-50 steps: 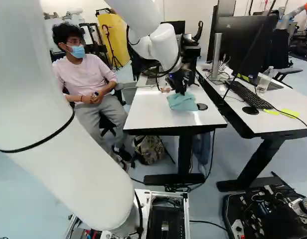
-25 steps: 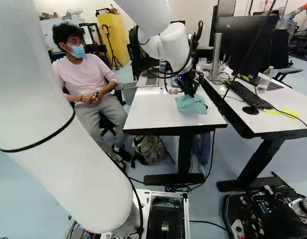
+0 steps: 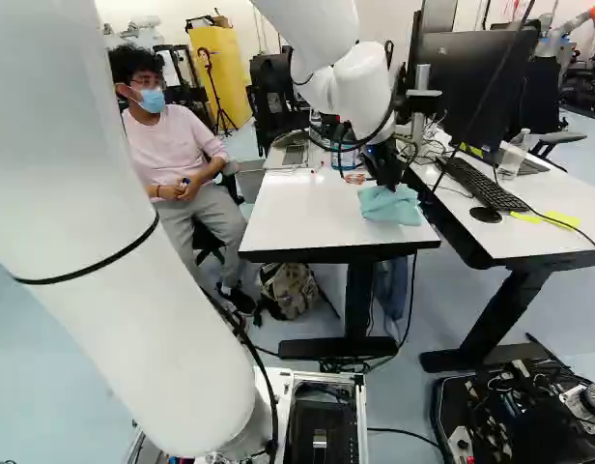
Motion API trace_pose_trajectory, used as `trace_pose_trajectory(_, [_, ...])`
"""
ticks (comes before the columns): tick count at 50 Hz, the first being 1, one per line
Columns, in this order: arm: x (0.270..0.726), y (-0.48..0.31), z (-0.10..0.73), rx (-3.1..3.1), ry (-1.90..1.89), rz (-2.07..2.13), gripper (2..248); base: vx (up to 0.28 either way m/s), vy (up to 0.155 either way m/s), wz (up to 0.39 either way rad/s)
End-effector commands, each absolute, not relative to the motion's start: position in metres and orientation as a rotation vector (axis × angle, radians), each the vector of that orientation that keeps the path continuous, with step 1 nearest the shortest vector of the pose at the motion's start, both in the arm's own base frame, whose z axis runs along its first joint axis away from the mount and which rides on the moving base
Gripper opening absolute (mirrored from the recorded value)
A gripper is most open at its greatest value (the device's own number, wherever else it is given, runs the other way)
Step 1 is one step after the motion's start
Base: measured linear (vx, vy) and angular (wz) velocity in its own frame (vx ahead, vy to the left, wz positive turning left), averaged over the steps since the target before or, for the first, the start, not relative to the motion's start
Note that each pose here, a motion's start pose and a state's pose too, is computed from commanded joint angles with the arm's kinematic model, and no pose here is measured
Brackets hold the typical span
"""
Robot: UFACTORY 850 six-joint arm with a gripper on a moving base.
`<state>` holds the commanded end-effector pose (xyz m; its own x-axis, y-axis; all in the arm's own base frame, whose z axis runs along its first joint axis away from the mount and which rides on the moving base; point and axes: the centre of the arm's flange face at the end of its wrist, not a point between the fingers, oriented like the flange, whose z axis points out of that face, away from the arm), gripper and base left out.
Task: Clean the table with the green towel
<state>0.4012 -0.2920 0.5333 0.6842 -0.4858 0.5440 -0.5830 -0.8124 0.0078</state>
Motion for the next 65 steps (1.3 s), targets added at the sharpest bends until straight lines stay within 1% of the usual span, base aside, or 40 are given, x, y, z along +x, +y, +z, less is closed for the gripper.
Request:
trace_pose_trajectory(8, [0.403, -0.304, 0.533, 2.703, -0.891, 0.797, 34, 0.0, 0.0, 0.0])
trace_pose_trajectory(24, [0.404, -0.305, 0.533, 2.702, -0.892, 0.797, 34, 0.0, 0.0, 0.0])
trace_pose_trajectory(25, [0.404, -0.305, 0.533, 2.702, -0.892, 0.797, 44, 0.0, 0.0, 0.0])
trace_pose_trajectory(29, [0.404, -0.305, 0.533, 2.702, -0.892, 0.797, 44, 0.0, 0.0, 0.0])
trace_pose_trajectory(30, [0.404, -0.305, 0.533, 2.702, -0.892, 0.797, 76, 0.0, 0.0, 0.0])
trace_pose_trajectory(35, [0.404, -0.305, 0.533, 2.702, -0.892, 0.797, 76, 0.0, 0.0, 0.0])
trace_pose_trajectory(36, [0.404, -0.305, 0.533, 2.702, -0.892, 0.797, 112, 0.0, 0.0, 0.0])
trace_pose_trajectory(40, [0.404, -0.305, 0.533, 2.702, -0.892, 0.797, 112, 0.0, 0.0, 0.0])
trace_pose_trajectory(41, [0.404, -0.305, 0.533, 2.702, -0.892, 0.797, 147, 0.0, 0.0, 0.0])
trace_pose_trajectory(45, [0.404, -0.305, 0.533, 2.702, -0.892, 0.797, 147, 0.0, 0.0, 0.0])
trace_pose_trajectory(46, [0.404, -0.305, 0.533, 2.702, -0.892, 0.797, 183, 0.0, 0.0, 0.0])
trace_pose_trajectory(51, [0.404, -0.305, 0.533, 2.702, -0.892, 0.797, 183, 0.0, 0.0, 0.0])
trace_pose_trajectory(52, [0.404, -0.305, 0.533, 2.702, -0.892, 0.797, 221, 0.0, 0.0, 0.0])
trace_pose_trajectory(56, [0.404, -0.305, 0.533, 2.702, -0.892, 0.797, 221, 0.0, 0.0, 0.0])
trace_pose_trajectory(57, [0.404, -0.305, 0.533, 2.702, -0.892, 0.797, 247, 0.0, 0.0, 0.0])
trace_pose_trajectory(65, [0.404, -0.305, 0.533, 2.702, -0.892, 0.797, 247, 0.0, 0.0, 0.0])
